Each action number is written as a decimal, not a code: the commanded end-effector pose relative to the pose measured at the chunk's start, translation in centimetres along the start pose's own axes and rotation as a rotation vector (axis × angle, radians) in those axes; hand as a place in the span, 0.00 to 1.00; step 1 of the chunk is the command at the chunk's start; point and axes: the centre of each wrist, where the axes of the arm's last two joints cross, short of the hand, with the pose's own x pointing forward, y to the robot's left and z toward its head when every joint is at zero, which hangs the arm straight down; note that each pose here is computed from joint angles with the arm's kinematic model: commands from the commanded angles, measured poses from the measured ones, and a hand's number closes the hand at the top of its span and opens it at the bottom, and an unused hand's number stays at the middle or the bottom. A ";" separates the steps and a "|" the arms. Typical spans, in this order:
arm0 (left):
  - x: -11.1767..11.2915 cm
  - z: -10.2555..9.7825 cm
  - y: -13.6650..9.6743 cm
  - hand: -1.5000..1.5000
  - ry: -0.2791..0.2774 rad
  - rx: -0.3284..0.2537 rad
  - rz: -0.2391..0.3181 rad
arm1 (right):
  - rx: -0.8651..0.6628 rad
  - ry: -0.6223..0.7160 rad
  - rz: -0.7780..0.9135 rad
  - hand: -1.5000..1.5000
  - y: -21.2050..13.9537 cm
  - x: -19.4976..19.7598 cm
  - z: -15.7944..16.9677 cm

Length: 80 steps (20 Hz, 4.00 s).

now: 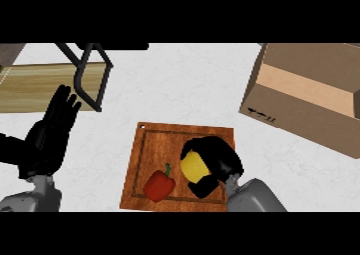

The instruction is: Pick the lemon from the cutting board and place it in the cardboard box

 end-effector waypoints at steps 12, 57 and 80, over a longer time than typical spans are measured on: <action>-1.2 0.4 2.2 0.50 0.032 0.074 -0.007 | 0.238 -0.686 0.535 1.00 3.4 -1.5 12.3; -1.2 -0.8 -2.5 0.50 -0.005 -0.026 -0.004 | -0.614 -0.370 0.349 1.00 -24.5 -9.0 15.9; -1.1 -1.6 -1.5 0.50 -0.007 -0.031 -0.010 | -0.614 -0.463 0.236 0.00 -24.7 -15.3 5.5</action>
